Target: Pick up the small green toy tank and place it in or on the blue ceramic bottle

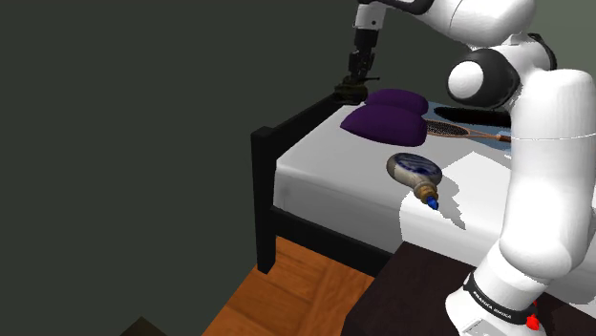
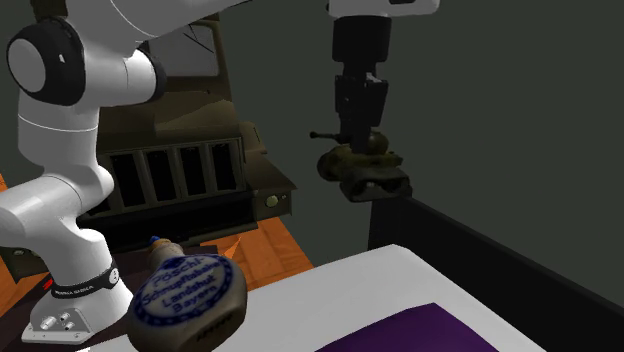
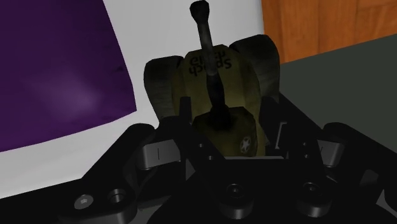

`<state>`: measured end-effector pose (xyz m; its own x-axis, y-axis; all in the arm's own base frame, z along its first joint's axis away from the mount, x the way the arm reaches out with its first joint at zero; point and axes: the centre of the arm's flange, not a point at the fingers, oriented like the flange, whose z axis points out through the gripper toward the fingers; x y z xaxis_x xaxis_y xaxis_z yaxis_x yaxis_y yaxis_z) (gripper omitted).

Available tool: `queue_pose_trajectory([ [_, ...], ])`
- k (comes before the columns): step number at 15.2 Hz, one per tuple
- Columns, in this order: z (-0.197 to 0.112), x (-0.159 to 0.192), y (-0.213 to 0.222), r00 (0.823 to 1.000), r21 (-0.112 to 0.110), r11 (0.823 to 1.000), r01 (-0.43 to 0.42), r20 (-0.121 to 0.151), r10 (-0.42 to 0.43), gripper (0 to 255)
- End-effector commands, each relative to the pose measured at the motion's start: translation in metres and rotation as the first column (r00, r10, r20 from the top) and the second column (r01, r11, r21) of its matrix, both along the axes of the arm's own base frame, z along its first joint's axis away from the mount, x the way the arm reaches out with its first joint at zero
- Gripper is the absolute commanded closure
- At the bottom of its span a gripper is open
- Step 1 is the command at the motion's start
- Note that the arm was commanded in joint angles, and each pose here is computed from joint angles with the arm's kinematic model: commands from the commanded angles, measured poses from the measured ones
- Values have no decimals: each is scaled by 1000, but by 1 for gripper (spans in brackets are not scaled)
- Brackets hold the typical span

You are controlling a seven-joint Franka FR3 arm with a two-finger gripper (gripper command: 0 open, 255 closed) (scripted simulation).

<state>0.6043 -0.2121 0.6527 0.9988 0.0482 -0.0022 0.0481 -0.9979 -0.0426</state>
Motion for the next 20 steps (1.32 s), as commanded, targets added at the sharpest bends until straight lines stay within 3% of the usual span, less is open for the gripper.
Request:
queue_pose_trajectory([
  [1,5,-21,1,1000,0,1000,0,2,0,255],
  [20,37,-269,11,1000,0,1000,0,2,0,255],
])
